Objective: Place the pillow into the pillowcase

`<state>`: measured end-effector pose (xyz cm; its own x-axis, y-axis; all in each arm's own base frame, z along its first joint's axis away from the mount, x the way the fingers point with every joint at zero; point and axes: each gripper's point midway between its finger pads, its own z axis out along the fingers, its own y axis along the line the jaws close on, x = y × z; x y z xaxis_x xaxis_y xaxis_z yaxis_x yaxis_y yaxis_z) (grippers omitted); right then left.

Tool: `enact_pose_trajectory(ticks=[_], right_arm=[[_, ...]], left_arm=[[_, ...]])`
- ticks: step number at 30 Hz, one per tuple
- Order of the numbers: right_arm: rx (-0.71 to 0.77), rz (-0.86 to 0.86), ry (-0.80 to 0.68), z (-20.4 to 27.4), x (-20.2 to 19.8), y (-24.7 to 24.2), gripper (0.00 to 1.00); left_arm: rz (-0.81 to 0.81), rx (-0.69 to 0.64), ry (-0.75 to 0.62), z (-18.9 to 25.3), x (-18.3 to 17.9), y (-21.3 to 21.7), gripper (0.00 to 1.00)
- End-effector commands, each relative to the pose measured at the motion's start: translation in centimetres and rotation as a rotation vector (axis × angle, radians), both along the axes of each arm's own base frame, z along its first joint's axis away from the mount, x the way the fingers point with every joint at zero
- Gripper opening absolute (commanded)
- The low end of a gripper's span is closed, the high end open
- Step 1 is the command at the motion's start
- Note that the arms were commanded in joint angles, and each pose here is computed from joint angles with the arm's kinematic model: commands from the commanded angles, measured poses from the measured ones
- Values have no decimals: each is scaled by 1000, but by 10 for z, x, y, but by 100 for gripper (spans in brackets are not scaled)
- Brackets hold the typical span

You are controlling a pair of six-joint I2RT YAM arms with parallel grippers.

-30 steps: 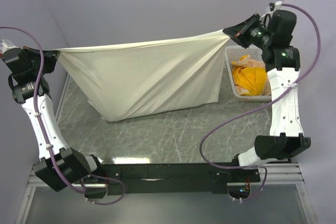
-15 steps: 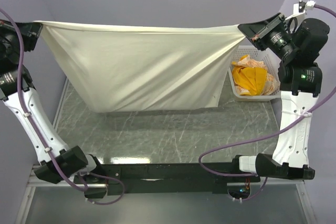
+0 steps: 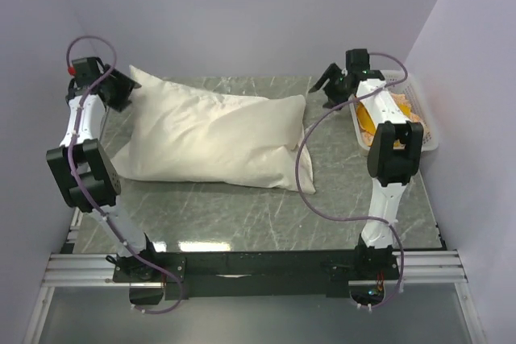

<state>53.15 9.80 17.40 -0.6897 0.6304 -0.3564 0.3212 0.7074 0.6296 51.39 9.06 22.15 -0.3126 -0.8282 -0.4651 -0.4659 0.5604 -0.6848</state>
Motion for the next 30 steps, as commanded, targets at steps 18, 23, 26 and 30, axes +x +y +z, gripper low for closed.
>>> enact_pose_trajectory(ticks=[18,23,26,30], right_arm=[[-139,81,-232,-53,-253,31,88],[-79,149,-178,-88,-271,46,82],[-59,160,-153,-100,-275,51,81],[-22,181,-115,-116,-279,62,76]], left_arm=[[526,200,140,-74,-228,1,93],[652,140,209,-112,-258,9,98],[688,93,225,-129,-265,21,99],[664,56,223,-146,-255,25,99]])
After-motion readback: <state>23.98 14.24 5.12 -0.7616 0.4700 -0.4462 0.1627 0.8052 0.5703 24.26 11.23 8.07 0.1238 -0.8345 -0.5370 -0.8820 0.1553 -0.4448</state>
